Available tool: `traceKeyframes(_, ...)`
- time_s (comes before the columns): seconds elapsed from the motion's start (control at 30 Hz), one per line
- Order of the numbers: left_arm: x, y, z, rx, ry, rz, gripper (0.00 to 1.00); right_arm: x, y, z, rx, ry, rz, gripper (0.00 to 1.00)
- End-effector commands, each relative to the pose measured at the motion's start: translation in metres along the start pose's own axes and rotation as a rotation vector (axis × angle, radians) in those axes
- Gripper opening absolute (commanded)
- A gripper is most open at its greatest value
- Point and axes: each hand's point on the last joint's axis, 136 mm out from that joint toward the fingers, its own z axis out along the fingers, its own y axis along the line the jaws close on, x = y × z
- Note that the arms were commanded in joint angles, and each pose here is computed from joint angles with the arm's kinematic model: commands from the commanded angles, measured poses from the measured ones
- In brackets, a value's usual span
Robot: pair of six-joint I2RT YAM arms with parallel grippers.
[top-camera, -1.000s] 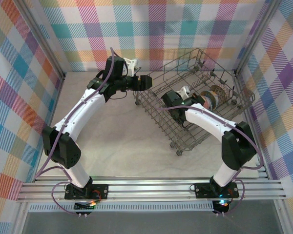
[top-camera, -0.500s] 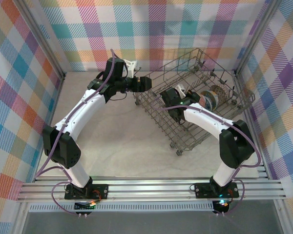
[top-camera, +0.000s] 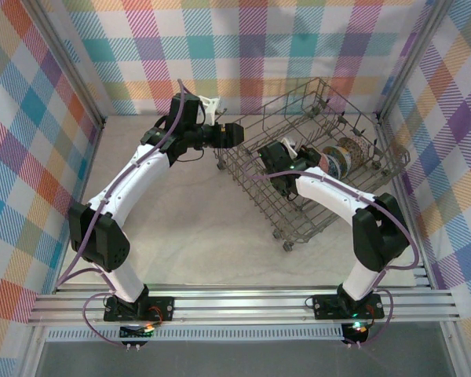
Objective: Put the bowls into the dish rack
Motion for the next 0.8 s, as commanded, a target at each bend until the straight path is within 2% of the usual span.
traceKeyframes(0.0,-0.015,-0.006,-0.015,0.019,-0.058,0.016,0.73,0.004,0.012,-0.003,-0.008,-0.001,-0.006,0.1)
traceKeyframes(0.4,-0.015,-0.006,-0.014,0.025,-0.064,-0.005,0.73,0.018,0.022,0.001,-0.032,0.058,0.007,0.18)
traceKeyframes(0.77,-0.017,-0.007,-0.013,0.03,-0.072,-0.021,0.73,0.034,0.028,0.008,-0.051,0.142,0.062,0.19)
